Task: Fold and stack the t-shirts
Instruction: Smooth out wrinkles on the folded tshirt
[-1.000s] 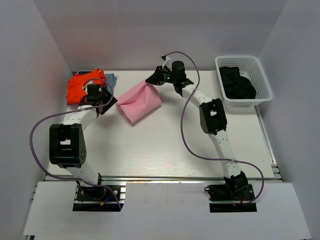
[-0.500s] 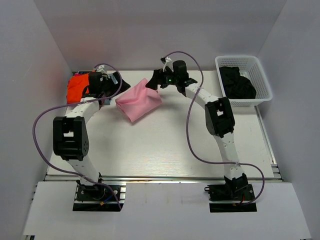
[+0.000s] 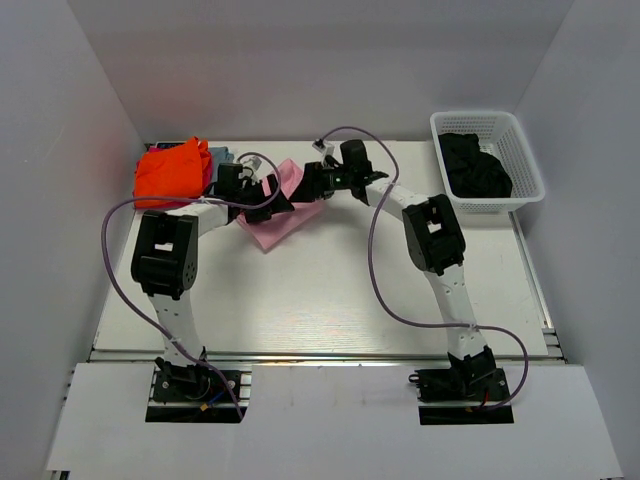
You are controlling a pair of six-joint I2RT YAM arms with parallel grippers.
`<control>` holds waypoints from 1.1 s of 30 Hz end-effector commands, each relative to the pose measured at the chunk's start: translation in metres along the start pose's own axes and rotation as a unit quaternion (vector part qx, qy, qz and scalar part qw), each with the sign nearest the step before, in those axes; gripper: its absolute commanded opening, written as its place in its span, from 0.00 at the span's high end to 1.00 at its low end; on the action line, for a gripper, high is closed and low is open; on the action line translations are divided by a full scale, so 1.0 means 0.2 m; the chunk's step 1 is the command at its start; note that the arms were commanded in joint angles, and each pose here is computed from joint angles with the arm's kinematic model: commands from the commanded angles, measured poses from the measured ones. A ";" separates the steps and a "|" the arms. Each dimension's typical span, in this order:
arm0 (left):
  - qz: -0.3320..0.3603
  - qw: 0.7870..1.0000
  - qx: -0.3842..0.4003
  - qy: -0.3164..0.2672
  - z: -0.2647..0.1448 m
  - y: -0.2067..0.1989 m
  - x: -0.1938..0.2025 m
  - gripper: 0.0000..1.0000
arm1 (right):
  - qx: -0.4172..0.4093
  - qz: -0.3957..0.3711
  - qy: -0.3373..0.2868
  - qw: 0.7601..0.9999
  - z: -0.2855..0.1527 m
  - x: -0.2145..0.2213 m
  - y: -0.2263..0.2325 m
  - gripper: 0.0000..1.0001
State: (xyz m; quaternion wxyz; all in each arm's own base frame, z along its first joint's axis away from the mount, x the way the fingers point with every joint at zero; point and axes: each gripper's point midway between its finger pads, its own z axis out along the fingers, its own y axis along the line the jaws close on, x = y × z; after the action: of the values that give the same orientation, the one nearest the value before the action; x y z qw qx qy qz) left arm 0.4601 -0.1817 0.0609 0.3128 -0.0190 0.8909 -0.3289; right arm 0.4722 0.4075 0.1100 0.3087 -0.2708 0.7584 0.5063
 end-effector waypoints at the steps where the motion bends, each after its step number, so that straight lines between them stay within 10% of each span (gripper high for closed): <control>1: 0.008 1.000 -0.012 -0.011 -0.03 0.02 -0.03 0.00 | -0.043 0.038 0.006 0.998 0.04 0.08 0.01 0.10; 7: 0.024 0.999 0.027 0.011 -0.07 -0.02 0.13 0.00 | -0.037 0.155 0.034 0.987 -0.01 0.43 -0.09 0.10; 19: 0.099 0.987 0.114 0.062 -0.40 -0.34 0.57 0.00 | -0.005 0.173 0.117 0.978 -0.58 0.96 0.44 0.10; 27: 0.113 0.988 -0.036 -0.101 -0.59 -0.29 0.20 0.00 | 0.021 0.005 0.090 0.996 -0.71 0.68 0.55 0.10; 33: 0.105 0.985 -0.116 -0.074 -0.44 -0.12 0.07 0.07 | 0.160 -0.015 0.029 0.987 -0.74 0.43 0.31 0.10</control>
State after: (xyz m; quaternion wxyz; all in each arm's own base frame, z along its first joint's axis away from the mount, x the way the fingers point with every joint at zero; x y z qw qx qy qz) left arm 0.3778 -0.1730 0.1390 0.4228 0.0400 0.8705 -0.2487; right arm 0.3030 0.2980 0.1204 0.2817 -0.2709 0.8139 0.4299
